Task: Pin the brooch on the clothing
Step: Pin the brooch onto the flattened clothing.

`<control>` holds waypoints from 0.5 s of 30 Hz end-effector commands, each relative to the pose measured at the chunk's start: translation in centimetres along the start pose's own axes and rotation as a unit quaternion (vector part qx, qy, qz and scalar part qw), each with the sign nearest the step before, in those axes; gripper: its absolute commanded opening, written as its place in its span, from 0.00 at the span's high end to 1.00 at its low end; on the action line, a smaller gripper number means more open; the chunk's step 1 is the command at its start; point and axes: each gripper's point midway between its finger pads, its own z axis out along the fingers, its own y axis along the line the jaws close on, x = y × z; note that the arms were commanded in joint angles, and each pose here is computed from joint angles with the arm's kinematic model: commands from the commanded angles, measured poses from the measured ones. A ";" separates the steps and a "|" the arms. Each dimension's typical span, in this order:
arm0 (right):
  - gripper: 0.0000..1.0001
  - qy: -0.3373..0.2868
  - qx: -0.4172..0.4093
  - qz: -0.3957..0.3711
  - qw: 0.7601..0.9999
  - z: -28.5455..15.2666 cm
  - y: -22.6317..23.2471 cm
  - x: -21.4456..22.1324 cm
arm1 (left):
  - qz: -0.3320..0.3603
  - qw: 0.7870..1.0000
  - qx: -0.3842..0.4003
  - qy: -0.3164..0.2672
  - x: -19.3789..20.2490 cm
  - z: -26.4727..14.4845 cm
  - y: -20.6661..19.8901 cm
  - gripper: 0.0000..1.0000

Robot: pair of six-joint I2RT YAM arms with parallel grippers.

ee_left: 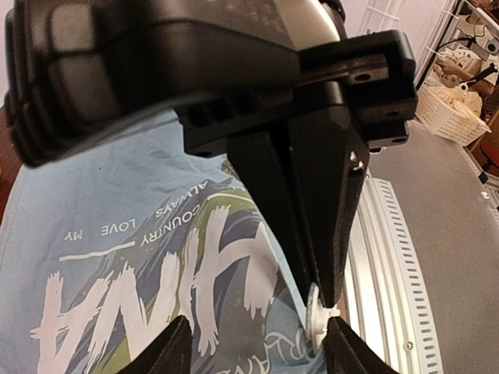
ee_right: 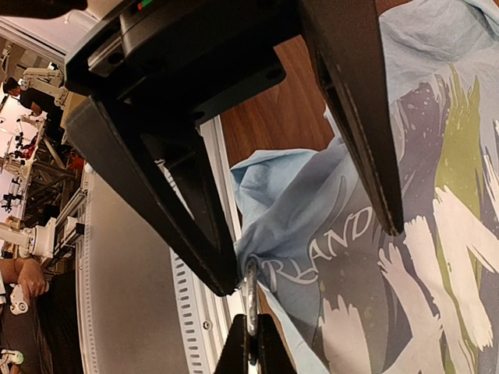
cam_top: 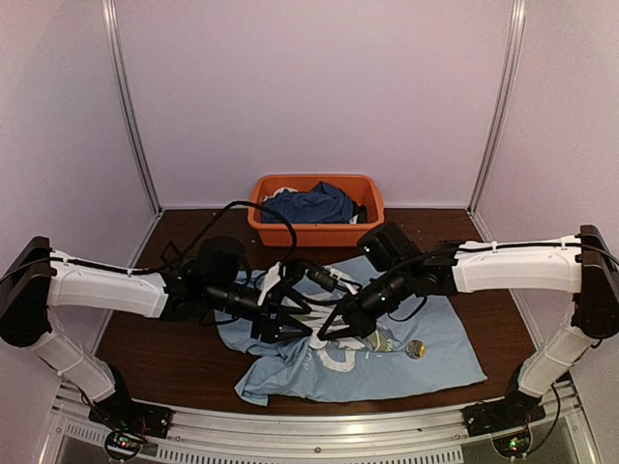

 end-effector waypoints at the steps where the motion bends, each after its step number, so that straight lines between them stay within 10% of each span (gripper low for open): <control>1: 1.00 -0.020 -0.018 -0.036 0.999 -1.0 2.0 -1.9 | 0.008 1.000 0.013 -0.007 -0.6 0.2 0.0 0.41; 15: 1.00 -0.020 -0.019 -0.041 0.999 -1.2 2.1 -2.0 | -0.001 1.000 0.025 0.002 0.1 0.2 -0.5 0.42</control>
